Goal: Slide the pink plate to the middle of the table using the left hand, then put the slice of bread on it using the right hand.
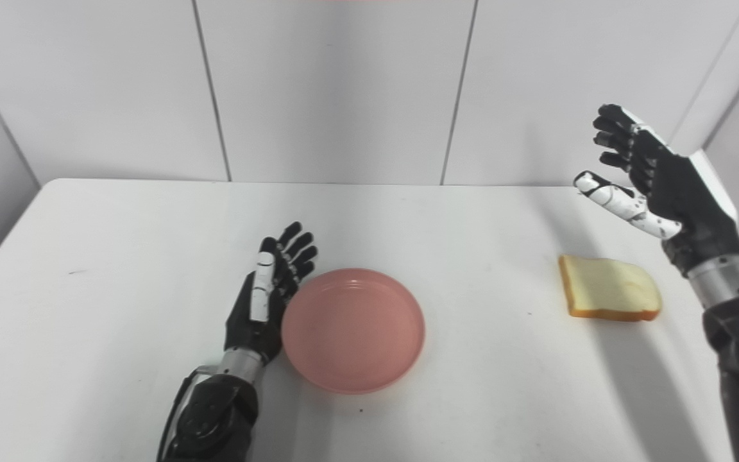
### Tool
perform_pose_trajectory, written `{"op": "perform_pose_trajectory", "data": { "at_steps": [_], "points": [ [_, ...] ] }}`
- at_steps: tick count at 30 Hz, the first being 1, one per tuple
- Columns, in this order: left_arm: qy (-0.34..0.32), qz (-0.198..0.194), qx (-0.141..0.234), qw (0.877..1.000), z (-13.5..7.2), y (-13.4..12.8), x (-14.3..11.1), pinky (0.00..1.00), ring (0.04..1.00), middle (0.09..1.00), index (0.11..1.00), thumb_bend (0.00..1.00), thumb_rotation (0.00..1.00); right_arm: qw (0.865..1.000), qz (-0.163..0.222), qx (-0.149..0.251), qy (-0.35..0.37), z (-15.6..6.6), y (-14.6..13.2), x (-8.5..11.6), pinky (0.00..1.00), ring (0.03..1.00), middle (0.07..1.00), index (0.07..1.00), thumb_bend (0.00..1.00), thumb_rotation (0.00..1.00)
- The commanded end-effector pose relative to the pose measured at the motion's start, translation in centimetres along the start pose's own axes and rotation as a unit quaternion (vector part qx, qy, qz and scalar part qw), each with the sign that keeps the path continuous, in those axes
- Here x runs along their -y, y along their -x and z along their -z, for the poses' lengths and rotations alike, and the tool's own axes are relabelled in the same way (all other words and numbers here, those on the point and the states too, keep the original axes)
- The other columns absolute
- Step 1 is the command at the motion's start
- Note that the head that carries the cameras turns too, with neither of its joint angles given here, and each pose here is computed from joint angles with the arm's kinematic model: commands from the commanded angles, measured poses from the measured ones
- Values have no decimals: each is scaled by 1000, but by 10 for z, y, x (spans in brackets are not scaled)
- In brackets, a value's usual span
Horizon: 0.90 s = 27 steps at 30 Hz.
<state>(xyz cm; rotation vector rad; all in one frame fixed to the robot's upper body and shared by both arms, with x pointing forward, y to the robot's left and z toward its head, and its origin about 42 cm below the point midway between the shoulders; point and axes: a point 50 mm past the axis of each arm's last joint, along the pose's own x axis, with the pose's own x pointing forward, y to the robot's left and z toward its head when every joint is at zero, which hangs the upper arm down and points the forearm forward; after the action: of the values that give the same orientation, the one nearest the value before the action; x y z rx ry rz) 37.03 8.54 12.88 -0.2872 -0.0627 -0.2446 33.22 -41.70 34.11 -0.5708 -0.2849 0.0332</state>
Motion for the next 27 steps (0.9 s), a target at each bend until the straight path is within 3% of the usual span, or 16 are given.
{"op": "perform_pose_trajectory", "data": {
  "at_steps": [1,8,13,15,20,27],
  "points": [
    [1,17,29,999,-20,-9,3,933,915,924,905,680,1000,999,-6,22,49,-9,-8,17,866,895,893,898,721,451],
    [15,15,19,1000,-20,-7,-11,942,928,933,907,653,998,982,-27,-34,181,15,-18,43,881,949,950,899,887,392],
    [12,15,17,1000,-20,-6,-18,933,926,931,906,661,995,968,-35,-71,238,26,-22,57,884,948,945,899,922,377],
    [9,15,17,1000,-19,-6,-20,933,926,931,907,666,996,963,-43,-84,252,28,-24,60,855,944,949,904,953,400],
    [6,14,16,1000,-19,-5,-26,934,927,932,908,672,993,958,-59,-98,263,31,-30,64,842,956,970,921,949,344],
    [2,14,22,1000,-20,-2,-38,935,923,919,905,655,999,950,-87,-122,274,32,-40,60,896,989,993,938,976,338]
  ]
}}
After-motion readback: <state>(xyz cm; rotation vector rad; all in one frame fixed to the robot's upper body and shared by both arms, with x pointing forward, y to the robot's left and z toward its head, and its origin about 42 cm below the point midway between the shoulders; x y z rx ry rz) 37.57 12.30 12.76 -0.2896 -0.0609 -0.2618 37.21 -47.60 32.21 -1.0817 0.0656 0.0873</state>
